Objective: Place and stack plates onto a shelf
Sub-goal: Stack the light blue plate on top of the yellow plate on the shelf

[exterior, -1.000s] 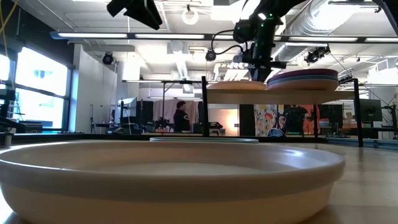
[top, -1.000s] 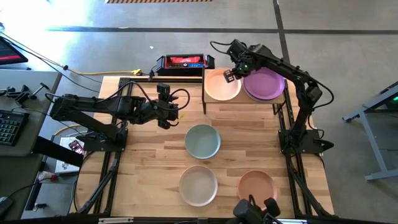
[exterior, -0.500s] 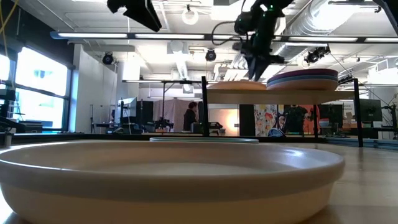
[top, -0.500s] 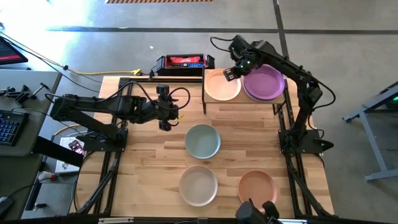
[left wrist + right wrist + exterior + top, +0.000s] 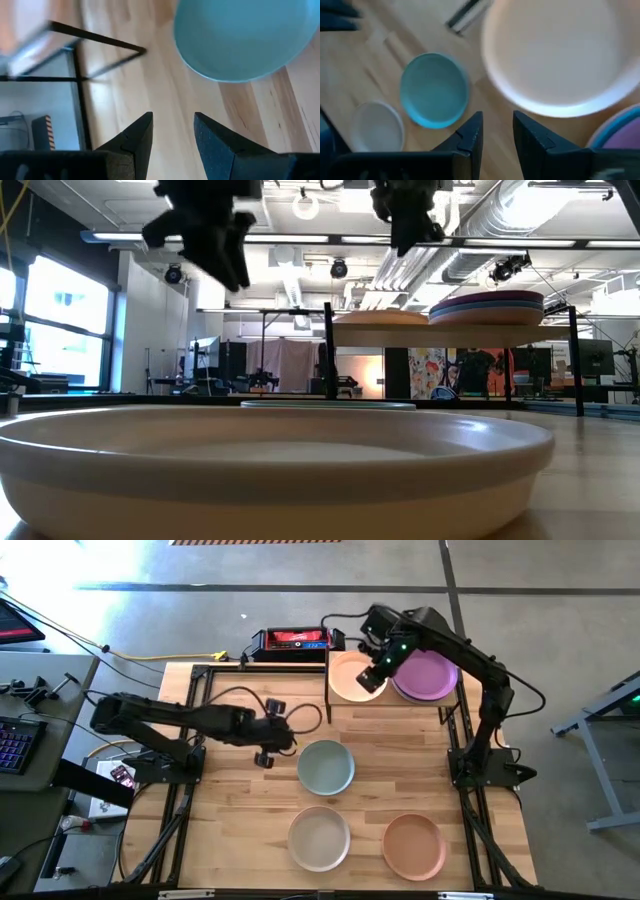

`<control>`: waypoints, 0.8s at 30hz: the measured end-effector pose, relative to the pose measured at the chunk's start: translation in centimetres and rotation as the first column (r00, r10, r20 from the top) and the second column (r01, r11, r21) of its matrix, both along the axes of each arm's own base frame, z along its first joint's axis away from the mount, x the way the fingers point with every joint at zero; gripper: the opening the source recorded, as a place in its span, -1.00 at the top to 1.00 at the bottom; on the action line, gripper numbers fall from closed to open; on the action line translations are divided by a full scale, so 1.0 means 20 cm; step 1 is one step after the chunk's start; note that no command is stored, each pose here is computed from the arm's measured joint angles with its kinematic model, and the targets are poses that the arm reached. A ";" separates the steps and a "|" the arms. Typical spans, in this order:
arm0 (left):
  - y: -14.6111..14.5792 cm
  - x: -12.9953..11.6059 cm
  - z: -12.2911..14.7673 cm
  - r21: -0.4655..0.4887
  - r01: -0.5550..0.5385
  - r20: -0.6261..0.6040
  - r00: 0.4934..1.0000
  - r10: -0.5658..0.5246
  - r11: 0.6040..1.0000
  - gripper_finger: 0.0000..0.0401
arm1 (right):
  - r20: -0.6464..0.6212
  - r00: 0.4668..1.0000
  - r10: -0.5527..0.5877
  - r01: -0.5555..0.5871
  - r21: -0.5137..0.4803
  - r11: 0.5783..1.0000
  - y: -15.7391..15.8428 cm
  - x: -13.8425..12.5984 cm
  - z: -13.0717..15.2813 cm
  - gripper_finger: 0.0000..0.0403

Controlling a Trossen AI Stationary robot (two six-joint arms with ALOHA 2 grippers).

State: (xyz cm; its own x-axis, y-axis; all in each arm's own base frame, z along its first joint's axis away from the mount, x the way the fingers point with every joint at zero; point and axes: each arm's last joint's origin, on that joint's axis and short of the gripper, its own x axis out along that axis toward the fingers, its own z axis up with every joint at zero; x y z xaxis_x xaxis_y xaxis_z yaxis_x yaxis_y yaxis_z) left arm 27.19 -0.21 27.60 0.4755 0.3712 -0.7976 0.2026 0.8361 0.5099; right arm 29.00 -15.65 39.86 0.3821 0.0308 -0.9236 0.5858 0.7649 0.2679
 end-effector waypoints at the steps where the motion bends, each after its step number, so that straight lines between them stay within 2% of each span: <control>1: 0.00 0.01 -0.03 -0.002 0.001 -0.020 1.000 -0.001 1.000 0.34 | 0.003 1.000 0.017 -0.017 -0.004 1.000 0.03 0.01 0.01 0.58; 6: -0.01 0.07 -0.12 0.006 0.021 -0.088 0.996 -0.020 1.000 0.34 | 0.016 0.998 0.066 -0.065 -0.035 0.997 0.15 0.04 0.08 0.58; 13: -0.05 0.17 -0.25 -0.013 0.128 -0.158 0.979 -0.128 0.992 0.34 | 0.082 0.989 0.125 -0.120 -0.063 0.991 0.30 0.06 0.17 0.58; 18: -0.08 0.22 -0.34 -0.014 0.161 -0.194 0.968 -0.161 0.987 0.34 | 0.136 0.976 0.173 -0.162 -0.088 0.983 0.38 0.06 0.24 0.58; 24: -0.11 0.26 -0.45 -0.013 0.283 -0.300 0.914 -0.274 0.959 0.34 | 0.184 0.962 0.202 -0.184 -0.113 0.976 0.43 0.05 0.30 0.58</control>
State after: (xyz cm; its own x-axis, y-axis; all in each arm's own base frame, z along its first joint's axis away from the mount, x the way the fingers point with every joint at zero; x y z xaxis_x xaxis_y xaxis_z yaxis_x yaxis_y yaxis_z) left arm 32.32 -2.41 18.57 0.3074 0.2841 -0.9082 0.5701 0.7092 0.4148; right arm 30.03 -7.08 45.88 0.5489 0.0383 -0.8350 0.3686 0.8855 0.2829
